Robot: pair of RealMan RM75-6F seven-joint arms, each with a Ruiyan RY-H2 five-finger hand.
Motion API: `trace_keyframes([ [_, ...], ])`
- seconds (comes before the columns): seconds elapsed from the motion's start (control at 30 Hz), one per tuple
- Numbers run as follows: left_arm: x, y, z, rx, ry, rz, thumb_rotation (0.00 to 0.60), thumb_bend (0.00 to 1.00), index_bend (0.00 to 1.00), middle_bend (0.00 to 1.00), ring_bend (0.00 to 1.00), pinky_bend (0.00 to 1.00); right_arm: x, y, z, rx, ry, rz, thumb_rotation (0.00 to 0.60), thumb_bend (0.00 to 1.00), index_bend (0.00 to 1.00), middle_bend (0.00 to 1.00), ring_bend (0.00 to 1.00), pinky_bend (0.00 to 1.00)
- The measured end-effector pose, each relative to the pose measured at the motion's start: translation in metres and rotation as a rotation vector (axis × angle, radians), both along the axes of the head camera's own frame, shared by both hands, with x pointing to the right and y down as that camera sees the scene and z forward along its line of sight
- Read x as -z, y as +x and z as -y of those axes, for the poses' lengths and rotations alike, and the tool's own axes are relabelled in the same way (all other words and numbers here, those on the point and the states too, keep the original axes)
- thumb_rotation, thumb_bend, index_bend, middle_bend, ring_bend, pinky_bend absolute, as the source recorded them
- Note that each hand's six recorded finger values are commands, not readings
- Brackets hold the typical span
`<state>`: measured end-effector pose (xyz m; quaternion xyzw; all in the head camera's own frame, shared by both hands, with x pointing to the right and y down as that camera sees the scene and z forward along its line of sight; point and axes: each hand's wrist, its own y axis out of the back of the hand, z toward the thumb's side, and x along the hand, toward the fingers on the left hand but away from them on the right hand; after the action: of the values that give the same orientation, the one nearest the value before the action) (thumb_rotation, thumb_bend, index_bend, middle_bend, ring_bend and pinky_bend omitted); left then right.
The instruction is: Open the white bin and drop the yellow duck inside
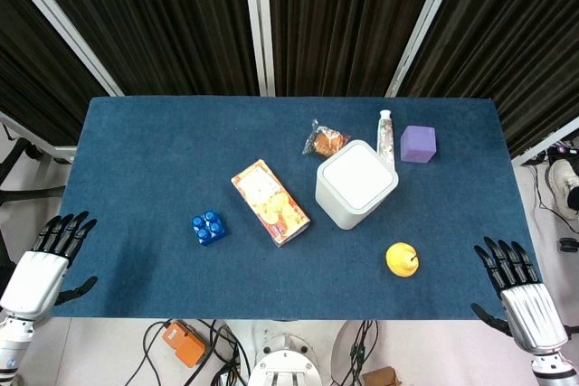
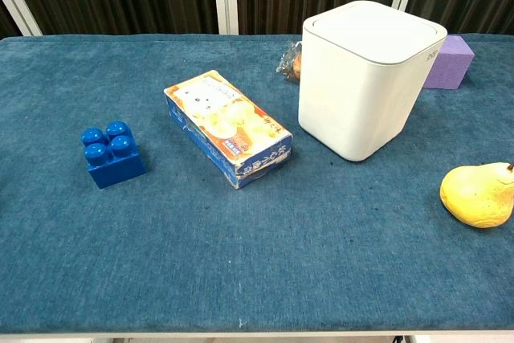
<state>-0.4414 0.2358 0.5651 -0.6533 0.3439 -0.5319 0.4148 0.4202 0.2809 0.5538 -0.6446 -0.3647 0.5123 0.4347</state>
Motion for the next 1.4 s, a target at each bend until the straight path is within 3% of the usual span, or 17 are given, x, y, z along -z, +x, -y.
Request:
trace_keyframes([
  [0.2, 0.0, 0.0, 0.001, 0.0, 0.001, -0.001, 0.6, 0.14, 0.0, 0.0, 0.0, 0.03, -0.001, -0.006, 0.005, 0.023, 0.015, 0.026, 0.6, 0.26, 0.0, 0.0, 0.0, 0.0],
  [0.33, 0.001, -0.001, 0.002, 0.003, 0.002, -0.004, 0.6, 0.14, 0.0, 0.0, 0.0, 0.03, 0.0, -0.017, 0.021, 0.07, 0.058, 0.057, 0.6, 0.26, 0.0, 0.0, 0.0, 0.0],
  [0.53, 0.0, 0.0, 0.002, -0.003, 0.0, -0.003, 0.6, 0.14, 0.0, 0.0, 0.0, 0.03, 0.0, -0.043, 0.065, 0.133, 0.088, 0.091, 0.6, 0.26, 0.0, 0.06, 0.0, 0.0],
  [0.87, 0.0, -0.002, 0.004, 0.008, -0.001, -0.007, 0.6, 0.14, 0.0, 0.0, 0.0, 0.03, -0.021, -0.114, 0.159, 0.229, -0.027, 0.142, 0.6, 0.35, 0.0, 0.22, 0.0, 0.0],
  [0.97, 0.0, -0.002, 0.004, 0.005, -0.002, -0.008, 0.6, 0.14, 0.0, 0.0, 0.0, 0.03, -0.025, -0.132, 0.174, 0.242, -0.036, 0.161, 0.6, 0.35, 0.0, 0.25, 0.0, 0.0],
  [1.4, 0.001, -0.001, 0.002, -0.003, -0.003, -0.01, 0.6, 0.14, 0.0, 0.0, 0.0, 0.03, -0.053, -0.147, 0.165, 0.264, -0.153, 0.186, 0.6, 0.36, 0.0, 0.27, 0.0, 0.0],
])
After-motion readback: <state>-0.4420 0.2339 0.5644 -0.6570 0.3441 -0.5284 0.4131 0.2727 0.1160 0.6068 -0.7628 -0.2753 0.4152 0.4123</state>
